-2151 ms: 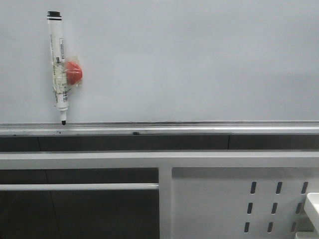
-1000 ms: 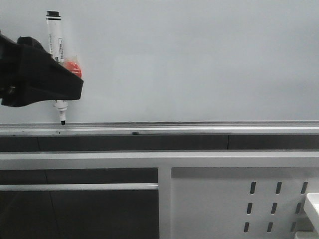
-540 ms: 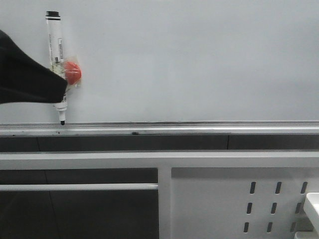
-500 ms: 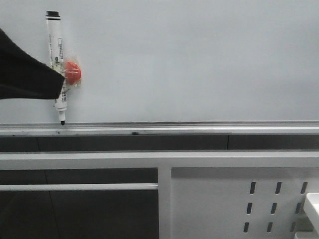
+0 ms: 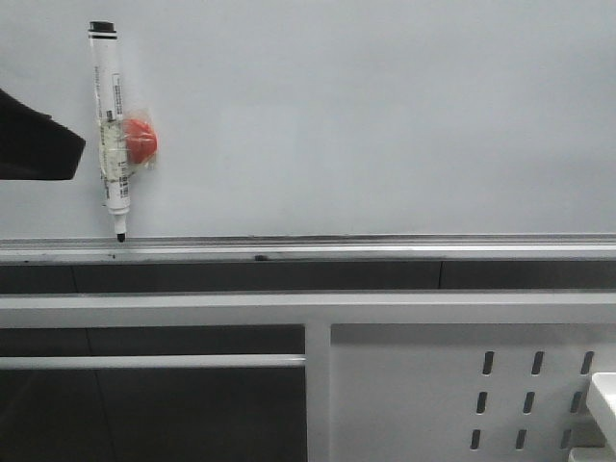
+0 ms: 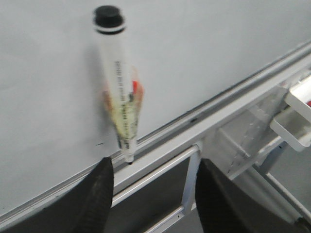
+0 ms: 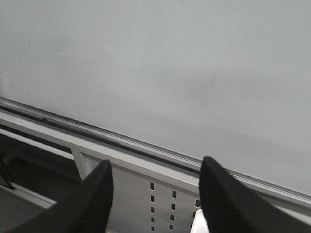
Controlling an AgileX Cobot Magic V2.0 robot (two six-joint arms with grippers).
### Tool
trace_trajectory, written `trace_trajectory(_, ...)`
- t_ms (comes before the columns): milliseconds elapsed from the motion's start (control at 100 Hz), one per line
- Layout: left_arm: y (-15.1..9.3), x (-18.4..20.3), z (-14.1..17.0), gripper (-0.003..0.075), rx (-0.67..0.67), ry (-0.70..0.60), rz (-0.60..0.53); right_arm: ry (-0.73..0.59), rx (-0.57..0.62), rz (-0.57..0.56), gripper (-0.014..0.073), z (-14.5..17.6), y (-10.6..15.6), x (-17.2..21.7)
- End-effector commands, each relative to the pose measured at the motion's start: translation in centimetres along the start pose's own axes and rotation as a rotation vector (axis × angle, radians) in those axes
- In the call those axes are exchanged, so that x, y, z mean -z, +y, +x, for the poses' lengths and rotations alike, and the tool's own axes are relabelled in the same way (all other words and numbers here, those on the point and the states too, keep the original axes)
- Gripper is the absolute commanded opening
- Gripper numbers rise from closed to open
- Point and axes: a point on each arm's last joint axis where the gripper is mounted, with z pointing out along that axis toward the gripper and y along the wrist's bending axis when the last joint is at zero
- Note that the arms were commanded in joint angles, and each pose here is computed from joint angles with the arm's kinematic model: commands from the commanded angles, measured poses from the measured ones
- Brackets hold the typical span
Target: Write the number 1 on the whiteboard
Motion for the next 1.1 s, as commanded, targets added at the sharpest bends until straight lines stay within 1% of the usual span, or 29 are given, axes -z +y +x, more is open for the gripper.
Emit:
trace_trajectory(0,1.2,0.0,-1.9,0.0349,0.099,-0.139,-0.067,-0.093,0.018,0.018,0.0359,-1.7,-0.2,0.3)
trace_trajectory(30,1.5,0.0,-1.9,0.0349,0.134,-0.147,-0.078,-0.093,0.018,0.018,0.0359,-1.7,-0.2,0.3)
trace_trajectory(90,1.6,-0.2,-1.9,0.0349,0.15,-0.149,-0.086,-0.093,0.018,0.018,0.0359,-1.7,-0.2,0.3)
trace_trajectory(280,0.1,-1.1,-1.4,0.0349,0.119,-0.101,-0.017,-0.093,0.018,0.018,0.0359,-1.7,-0.2,0.3)
trace_trajectory(400,-0.6,-1.7,-1.6,0.0349,0.101,-0.126,0.006,-0.095,0.018,0.018,0.0359,-1.7,-0.2,0.2)
trace_trajectory(480,-0.6,-2.2,-1.7,0.0349,0.1,-0.148,-0.004,-0.093,0.018,0.018,0.0359,-1.7,-0.2,0.2)
trace_trajectory(640,-0.1,-3.5,-1.4,0.0349,0.155,-0.155,-0.044,-0.071,0.016,0.016,0.0359,-1.7,-0.2,-0.2)
trace_trajectory(740,0.0,-4.2,-1.2,0.0349,0.155,-0.15,-0.055,-0.051,0.014,0.015,0.0359,-1.7,-0.3,-0.6)
trace_trajectory(850,0.2,-4.6,-1.3,0.0349,0.154,-0.173,-0.068,-0.037,0.011,0.015,0.0359,-1.7,-0.3,-1.1)
trace_trajectory(1090,0.4,-4.8,-1.8,0.0349,0.151,-0.243,-0.092,-0.083,0.006,0.026,0.0359,-2.2,-0.4,-1.3)
